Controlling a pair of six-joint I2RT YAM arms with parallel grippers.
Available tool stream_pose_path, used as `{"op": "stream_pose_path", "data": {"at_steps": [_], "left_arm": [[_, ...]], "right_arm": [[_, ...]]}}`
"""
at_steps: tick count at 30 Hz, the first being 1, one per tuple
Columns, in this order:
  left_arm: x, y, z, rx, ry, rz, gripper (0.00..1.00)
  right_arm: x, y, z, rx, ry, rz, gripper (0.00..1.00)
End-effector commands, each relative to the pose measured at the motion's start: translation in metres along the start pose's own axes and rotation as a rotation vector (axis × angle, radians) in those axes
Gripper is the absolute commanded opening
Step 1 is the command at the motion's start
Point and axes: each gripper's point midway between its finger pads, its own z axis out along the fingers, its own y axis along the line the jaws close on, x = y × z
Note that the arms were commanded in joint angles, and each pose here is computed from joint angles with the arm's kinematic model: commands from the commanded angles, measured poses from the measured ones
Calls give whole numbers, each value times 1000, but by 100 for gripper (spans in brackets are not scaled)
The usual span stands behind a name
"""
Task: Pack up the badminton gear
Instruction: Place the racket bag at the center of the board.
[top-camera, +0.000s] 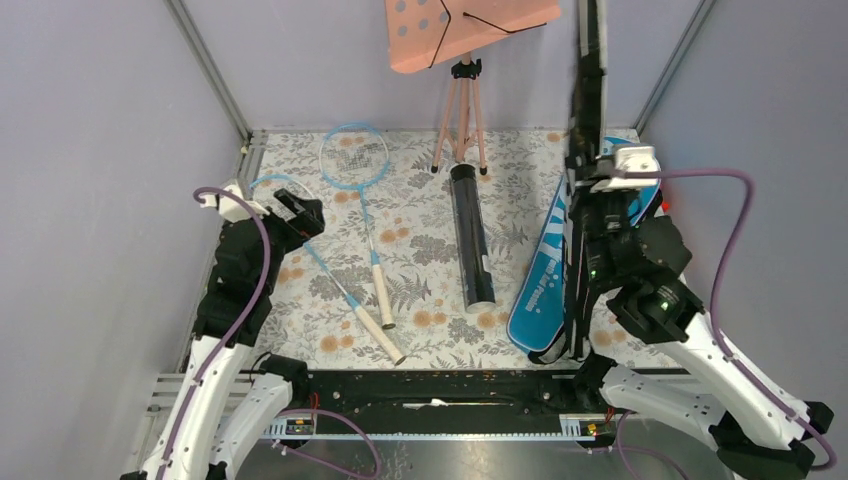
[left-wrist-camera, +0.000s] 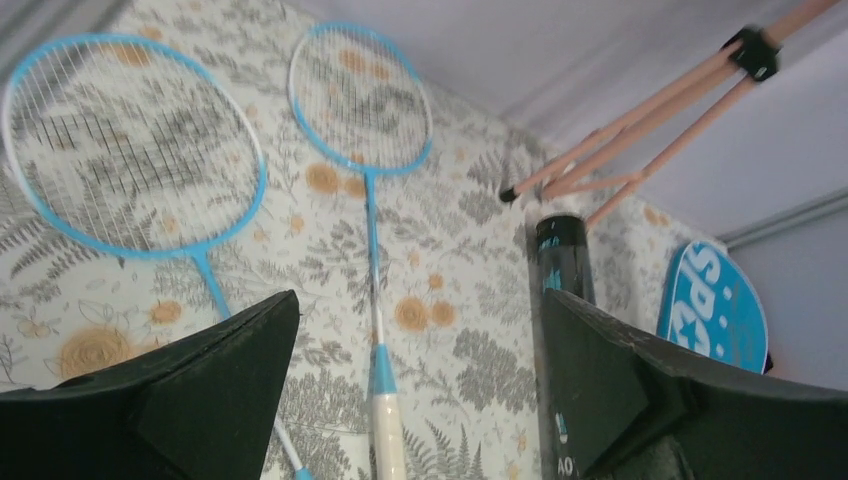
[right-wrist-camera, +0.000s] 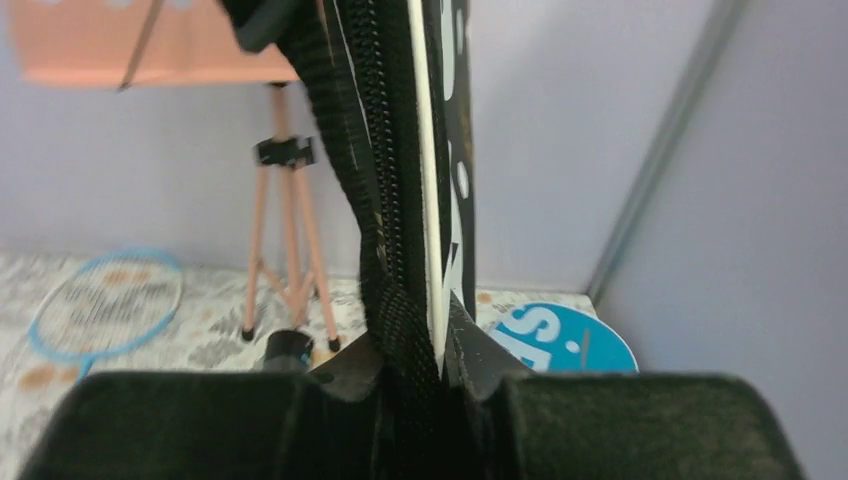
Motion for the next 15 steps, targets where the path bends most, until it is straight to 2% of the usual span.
{"op": "stream_pose_path", "data": {"at_steps": [1, 5, 10, 15], "left_arm": [[18, -9, 15, 57, 46, -17, 99], [33, -10, 24, 71, 92, -8, 99], [49, -4, 34, 60, 134, 8, 99], [68, -4, 41, 88, 176, 15, 99]], "right_arm": [[-5, -46, 6, 260, 50, 189, 0], [26, -58, 34, 329, 169, 204, 0], [66, -64, 84, 300, 242, 503, 0], [126, -59, 139, 207, 271, 682, 0]]}}
